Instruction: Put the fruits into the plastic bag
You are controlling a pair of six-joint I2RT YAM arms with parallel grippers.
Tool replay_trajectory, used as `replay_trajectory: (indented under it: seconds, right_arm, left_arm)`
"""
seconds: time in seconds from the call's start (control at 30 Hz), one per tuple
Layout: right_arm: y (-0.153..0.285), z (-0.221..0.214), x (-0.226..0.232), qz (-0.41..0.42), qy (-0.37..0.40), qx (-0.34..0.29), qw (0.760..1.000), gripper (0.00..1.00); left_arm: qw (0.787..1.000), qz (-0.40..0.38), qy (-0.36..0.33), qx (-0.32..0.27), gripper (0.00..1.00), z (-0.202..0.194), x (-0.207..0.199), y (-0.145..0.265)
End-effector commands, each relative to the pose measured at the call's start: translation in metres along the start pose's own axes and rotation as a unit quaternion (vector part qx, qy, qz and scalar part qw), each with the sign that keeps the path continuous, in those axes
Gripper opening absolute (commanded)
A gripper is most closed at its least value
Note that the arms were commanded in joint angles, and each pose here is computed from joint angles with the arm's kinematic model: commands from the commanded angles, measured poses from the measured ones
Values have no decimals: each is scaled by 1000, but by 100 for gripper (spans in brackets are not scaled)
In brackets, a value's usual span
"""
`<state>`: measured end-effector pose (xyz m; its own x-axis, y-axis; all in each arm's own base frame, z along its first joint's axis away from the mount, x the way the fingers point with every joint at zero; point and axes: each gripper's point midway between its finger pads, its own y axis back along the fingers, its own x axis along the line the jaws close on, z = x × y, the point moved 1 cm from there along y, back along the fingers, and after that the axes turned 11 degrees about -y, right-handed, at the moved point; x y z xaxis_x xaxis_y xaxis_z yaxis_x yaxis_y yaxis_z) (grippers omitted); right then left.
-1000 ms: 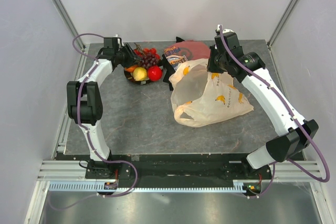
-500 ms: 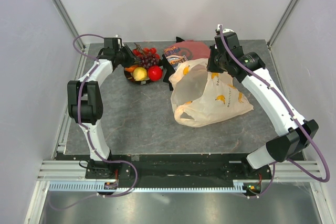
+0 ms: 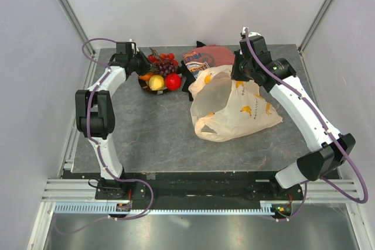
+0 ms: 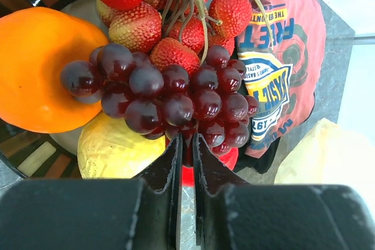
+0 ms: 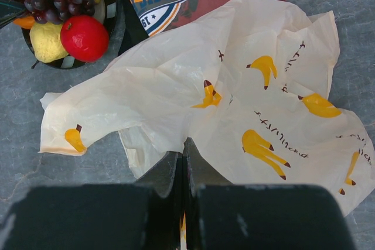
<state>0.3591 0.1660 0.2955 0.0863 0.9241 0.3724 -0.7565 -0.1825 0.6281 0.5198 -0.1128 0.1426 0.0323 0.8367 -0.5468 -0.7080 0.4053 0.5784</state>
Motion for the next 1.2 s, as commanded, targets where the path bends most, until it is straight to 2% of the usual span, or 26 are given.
replay_trajectory:
  seconds: [0.0,0.47,0.93,1.17]
  right_arm:
    - [11,17,7,18,-10,-31,999,0]
    - [12,17,7,19,-10,-32,999,0]
    - [13,17,8,20,-10,-33,999,0]
    - [14,18,7,21,-11,-37,999,0]
  left_arm:
    - [998,-38,-16,-46,2,34,-27,16]
    - [991,-63,-48,-107,2,71,-47,35]
    - [975,-131,-91,-156,1,88,-81,67]
    - [959,-162,-127,-197,1,99,-108,105]
